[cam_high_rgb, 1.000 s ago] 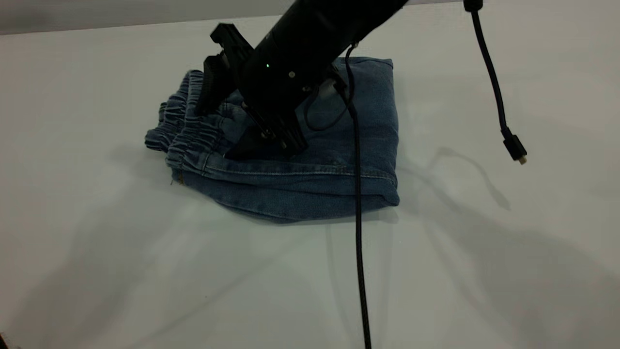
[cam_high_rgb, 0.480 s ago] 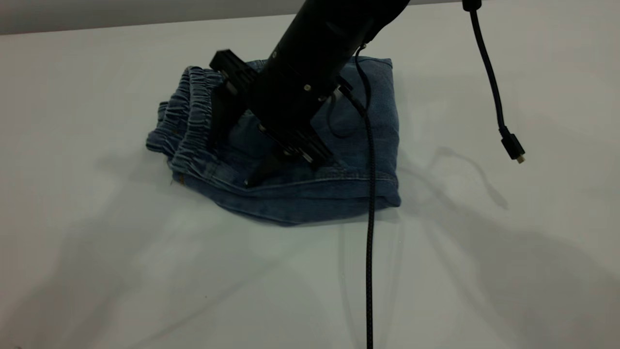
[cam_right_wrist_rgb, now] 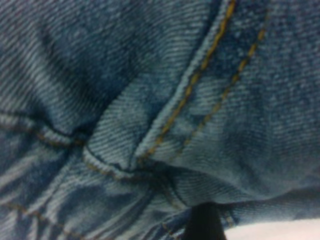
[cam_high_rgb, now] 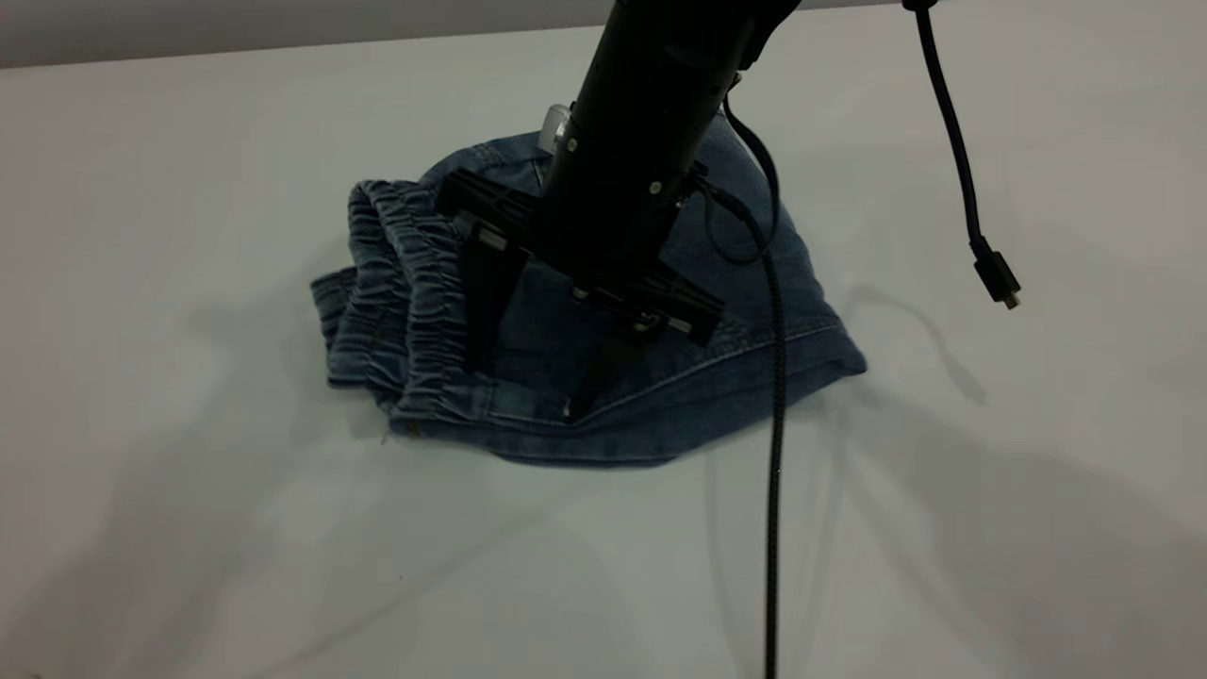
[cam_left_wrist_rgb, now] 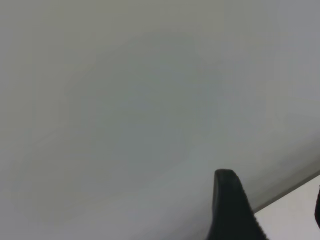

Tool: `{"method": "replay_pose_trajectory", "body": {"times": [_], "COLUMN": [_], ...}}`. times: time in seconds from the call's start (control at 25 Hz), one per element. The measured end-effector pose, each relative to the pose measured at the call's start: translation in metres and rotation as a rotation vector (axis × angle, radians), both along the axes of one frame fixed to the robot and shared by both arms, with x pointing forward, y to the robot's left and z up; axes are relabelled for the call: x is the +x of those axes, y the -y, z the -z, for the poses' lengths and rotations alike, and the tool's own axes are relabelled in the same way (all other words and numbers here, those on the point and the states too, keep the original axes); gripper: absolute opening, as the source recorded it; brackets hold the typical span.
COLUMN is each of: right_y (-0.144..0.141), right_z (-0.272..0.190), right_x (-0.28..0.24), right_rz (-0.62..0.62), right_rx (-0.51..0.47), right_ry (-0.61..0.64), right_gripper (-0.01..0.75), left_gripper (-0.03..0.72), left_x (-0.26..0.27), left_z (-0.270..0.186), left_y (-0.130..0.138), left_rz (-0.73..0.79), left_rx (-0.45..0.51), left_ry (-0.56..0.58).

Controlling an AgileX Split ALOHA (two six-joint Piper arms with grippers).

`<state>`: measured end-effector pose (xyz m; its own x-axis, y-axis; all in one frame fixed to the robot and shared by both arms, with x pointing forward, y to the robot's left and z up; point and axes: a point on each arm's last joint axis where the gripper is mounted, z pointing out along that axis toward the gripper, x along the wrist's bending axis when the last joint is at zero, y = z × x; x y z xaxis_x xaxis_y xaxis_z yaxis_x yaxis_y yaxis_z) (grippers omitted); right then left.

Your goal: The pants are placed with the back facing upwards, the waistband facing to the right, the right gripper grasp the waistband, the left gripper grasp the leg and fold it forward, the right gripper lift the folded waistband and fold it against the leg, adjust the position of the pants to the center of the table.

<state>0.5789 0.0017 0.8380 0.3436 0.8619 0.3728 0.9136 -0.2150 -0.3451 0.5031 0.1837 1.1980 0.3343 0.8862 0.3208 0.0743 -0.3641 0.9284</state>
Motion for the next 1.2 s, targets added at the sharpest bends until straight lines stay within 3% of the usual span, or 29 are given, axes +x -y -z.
{"method": "replay_pose_trajectory", "body": {"times": [0.12, 0.32, 0.68, 0.96, 1.2], "right_y": [-0.001, -0.002, 0.017, 0.056, 0.096], "right_z": [-0.01, -0.06, -0.181, -0.268, -0.337], "right_x": [0.002, 0.007, -0.012, -0.057, -0.102], "right_rz": [0.003, -0.054, -0.414, -0.773, -0.838], "right_rx": [0.022, 0.089, 0.161, 0.092, 0.039], "right_ry": [0.032, 0.19, 0.56, 0.767, 0.956], "right_gripper": [0.43, 0.414, 0.413, 0.413, 0.413], "left_gripper": [0.372, 0.372, 0.372, 0.372, 0.372], "left_x": [0.0, -0.002, -0.032, -0.082, -0.134], "left_z": [0.0, -0.002, -0.024, -0.045, -0.049], "left_y": [0.0, -0.001, -0.022, -0.044, -0.066], "left_rz": [0.0, -0.001, -0.054, -0.082, -0.048], "left_rx": [0.001, -0.002, -0.018, -0.128, -0.202], "left_ry": [0.001, 0.007, 0.034, -0.006, -0.117]}}
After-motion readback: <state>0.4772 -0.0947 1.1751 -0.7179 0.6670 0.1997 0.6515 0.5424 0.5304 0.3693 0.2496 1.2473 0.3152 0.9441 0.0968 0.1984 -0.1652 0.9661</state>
